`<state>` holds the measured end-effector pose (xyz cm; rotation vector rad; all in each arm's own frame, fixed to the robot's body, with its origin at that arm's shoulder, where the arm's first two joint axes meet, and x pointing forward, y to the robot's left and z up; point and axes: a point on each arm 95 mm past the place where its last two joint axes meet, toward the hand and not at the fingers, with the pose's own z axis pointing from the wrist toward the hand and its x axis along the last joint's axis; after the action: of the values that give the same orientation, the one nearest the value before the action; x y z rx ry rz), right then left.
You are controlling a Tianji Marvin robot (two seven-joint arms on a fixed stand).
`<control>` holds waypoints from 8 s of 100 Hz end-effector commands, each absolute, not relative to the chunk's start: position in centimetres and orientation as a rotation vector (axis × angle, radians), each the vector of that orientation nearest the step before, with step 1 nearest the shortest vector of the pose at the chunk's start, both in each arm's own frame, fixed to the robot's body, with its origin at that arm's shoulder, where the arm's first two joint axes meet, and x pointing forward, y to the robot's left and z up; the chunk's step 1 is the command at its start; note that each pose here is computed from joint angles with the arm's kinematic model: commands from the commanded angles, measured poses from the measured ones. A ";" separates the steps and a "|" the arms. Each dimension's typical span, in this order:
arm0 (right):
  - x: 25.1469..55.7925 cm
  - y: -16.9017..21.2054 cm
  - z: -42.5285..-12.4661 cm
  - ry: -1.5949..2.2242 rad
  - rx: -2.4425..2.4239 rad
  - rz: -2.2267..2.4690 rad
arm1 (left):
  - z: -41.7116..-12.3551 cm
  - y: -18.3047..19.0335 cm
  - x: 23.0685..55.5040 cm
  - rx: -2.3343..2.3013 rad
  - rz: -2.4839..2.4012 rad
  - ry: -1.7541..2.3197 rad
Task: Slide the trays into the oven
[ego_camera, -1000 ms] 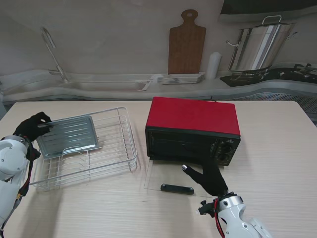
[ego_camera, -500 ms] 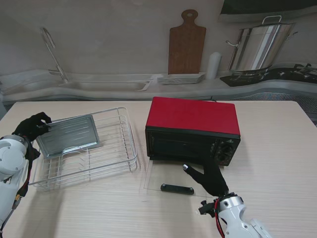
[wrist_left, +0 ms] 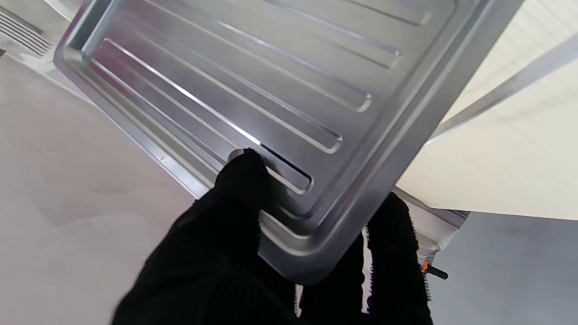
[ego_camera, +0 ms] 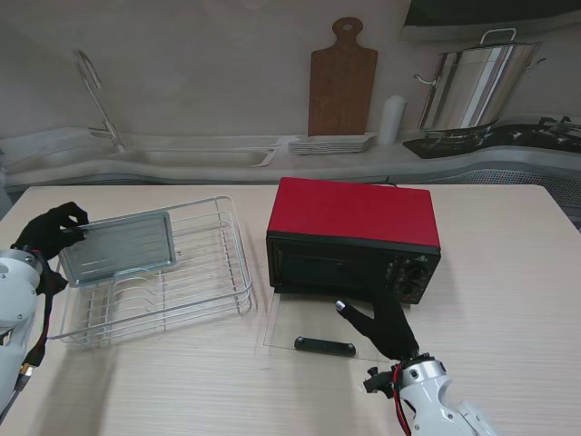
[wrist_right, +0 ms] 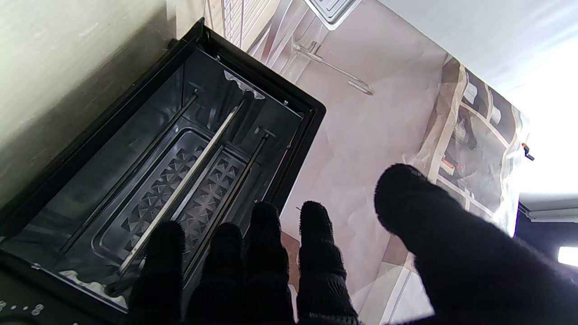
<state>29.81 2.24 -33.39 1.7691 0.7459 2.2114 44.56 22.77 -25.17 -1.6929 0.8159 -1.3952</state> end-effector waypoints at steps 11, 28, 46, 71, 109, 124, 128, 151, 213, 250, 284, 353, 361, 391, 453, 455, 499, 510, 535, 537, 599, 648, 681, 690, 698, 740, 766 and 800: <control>29.4 2.9 -33.7 0.753 1.786 2.230 | -23.9 22.1 43.9 -1.670 -1.445 0.800; 29.3 3.0 -33.7 0.747 1.787 2.237 | -22.7 21.8 43.4 -1.646 -1.485 0.773; 29.2 3.2 -33.7 0.739 1.788 2.246 | -21.2 21.2 42.5 -1.617 -1.514 0.766; 29.2 3.5 -33.6 0.728 1.784 2.256 | -19.4 19.9 40.8 -1.601 -1.571 0.740; 28.7 3.8 -32.9 0.706 1.803 2.244 | -17.6 15.8 36.3 -1.546 -1.704 0.747; 28.6 3.7 -32.7 0.704 1.812 2.237 | -17.1 13.9 34.3 -1.530 -1.772 0.755; 28.6 3.7 -32.6 0.702 1.814 2.235 | -17.0 13.4 33.8 -1.529 -1.793 0.754; 28.5 3.6 -32.5 0.683 1.822 2.227 | -16.1 10.9 31.5 -1.500 -1.882 0.794; 27.8 3.9 -32.8 0.695 1.879 2.249 | -16.8 4.8 29.0 -1.568 -2.070 0.974; 27.6 4.7 -33.1 0.687 1.925 2.308 | -17.7 2.9 30.0 -1.582 -2.132 1.052; 27.8 6.2 -33.4 0.626 1.925 2.395 | -18.1 1.4 30.9 -1.588 -2.208 1.109; 28.0 8.1 -33.5 0.390 1.897 2.572 | -18.6 -2.1 32.6 -1.596 -2.334 1.232; 28.0 8.2 -33.5 0.351 1.907 2.606 | -18.6 -2.2 32.7 -1.597 -2.337 1.233; 27.5 8.3 -33.2 0.285 1.995 2.699 | -18.6 -2.4 32.9 -1.607 -2.349 1.198; 27.4 8.6 -32.5 0.048 2.104 2.701 | -18.5 -2.2 32.8 -1.595 -2.343 1.211; 27.4 8.5 -32.5 0.039 2.111 2.701 | -18.5 -2.2 32.8 -1.595 -2.344 1.209; 27.5 8.2 -32.3 -0.034 2.181 2.683 | -18.2 -1.5 32.1 -1.549 -2.386 1.167; 27.6 8.1 -32.2 -0.045 2.191 2.660 | -18.1 -1.4 31.8 -1.527 -2.393 1.145; 27.7 7.7 -32.2 -0.079 2.215 2.609 | -18.1 -0.8 30.7 -1.466 -2.368 1.095; 27.7 7.6 -32.2 -0.080 2.219 2.604 | -18.1 -0.8 30.6 -1.458 -2.363 1.090; 27.9 4.1 -31.4 -0.069 2.368 2.384 | -21.3 -0.9 28.6 -1.205 -2.115 1.262; 27.3 1.7 -32.1 -0.114 2.565 2.160 | -24.9 -3.4 29.2 -1.173 -2.168 1.236; 26.9 0.4 -33.0 -0.115 2.647 2.023 | -26.4 -4.2 30.3 -1.110 -2.121 1.388; 26.7 0.2 -33.3 -0.134 2.681 1.983 | -26.5 -4.4 30.8 -1.054 -2.103 1.425; 26.6 0.1 -33.6 -0.140 2.713 1.949 | -26.4 -4.7 31.3 -1.013 -2.089 1.445; 27.2 0.3 -34.7 -0.194 2.930 1.754 | -26.4 -6.4 33.5 -0.881 -2.088 1.448; 27.8 0.5 -35.4 -0.242 3.035 1.634 | -26.2 -6.9 34.7 -0.817 -2.068 1.511; 28.6 0.4 -35.7 -0.278 3.126 1.489 | -25.7 -7.1 35.1 -0.797 -2.062 1.523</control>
<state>28.47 -0.12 -35.79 3.1023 -0.2671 1.4868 35.19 -6.86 -25.87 -0.7897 1.5083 -2.0631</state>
